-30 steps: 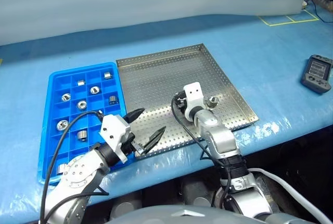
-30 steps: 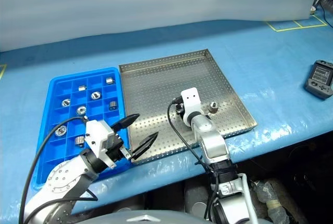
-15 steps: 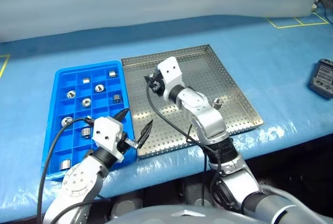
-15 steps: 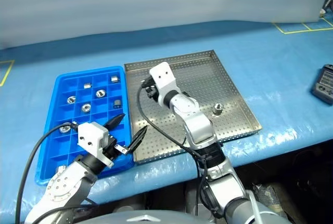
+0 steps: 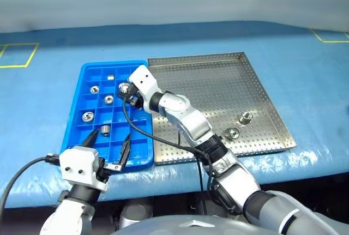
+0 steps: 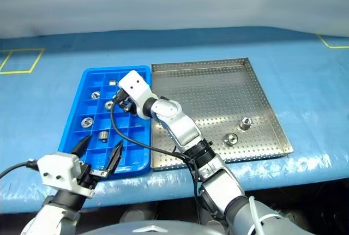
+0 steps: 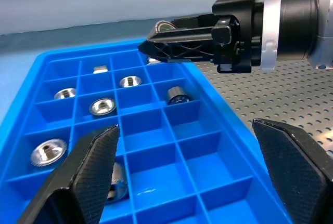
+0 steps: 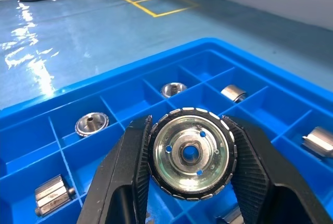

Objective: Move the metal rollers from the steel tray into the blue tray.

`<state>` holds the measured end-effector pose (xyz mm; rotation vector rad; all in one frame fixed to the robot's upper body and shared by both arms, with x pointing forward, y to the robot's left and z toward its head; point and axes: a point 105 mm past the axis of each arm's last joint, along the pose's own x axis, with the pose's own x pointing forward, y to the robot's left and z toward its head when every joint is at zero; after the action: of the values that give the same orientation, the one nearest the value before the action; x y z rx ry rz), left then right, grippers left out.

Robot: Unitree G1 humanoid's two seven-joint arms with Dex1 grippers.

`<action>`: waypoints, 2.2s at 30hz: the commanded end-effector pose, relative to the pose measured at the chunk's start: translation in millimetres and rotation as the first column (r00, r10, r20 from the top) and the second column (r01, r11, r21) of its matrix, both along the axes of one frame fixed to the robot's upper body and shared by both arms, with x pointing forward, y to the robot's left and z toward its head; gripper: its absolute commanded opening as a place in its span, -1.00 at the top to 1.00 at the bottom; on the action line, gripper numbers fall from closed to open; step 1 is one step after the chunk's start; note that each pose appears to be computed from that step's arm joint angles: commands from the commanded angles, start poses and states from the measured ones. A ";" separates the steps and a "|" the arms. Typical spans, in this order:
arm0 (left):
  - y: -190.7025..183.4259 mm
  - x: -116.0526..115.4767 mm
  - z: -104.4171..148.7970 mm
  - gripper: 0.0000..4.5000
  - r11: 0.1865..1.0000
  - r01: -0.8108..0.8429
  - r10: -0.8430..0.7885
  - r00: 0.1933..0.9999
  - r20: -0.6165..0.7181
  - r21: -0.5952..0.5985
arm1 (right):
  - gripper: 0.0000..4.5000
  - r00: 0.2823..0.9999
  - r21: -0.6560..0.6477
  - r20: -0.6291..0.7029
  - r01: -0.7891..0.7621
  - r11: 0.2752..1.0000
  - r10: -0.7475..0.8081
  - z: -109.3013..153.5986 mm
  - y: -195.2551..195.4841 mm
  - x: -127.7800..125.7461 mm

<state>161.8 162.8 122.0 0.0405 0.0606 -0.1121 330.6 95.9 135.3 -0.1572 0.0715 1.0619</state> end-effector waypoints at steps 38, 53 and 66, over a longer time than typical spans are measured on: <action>-7.7 8.3 16.1 -1.00 0.997 0.075 -0.074 0.994 0.085 -0.004 | -0.98 0.995 0.028 -0.074 -0.065 0.998 0.067 -19.2 8.9 -13.9; -5.0 5.8 12.8 -1.00 0.997 0.072 -0.072 0.995 0.073 -0.004 | -0.98 0.969 0.027 0.067 -0.240 0.970 0.238 31.8 0.8 -44.0; 2.6 29.0 20.8 -1.00 0.980 0.191 -0.195 0.976 0.093 0.053 | -0.98 0.955 -0.064 0.049 0.297 0.953 -0.294 27.2 -130.2 14.1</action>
<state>189.3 169.4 140.0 0.1018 -0.0312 -0.2654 340.5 -19.1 150.2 -0.2356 0.1317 0.8395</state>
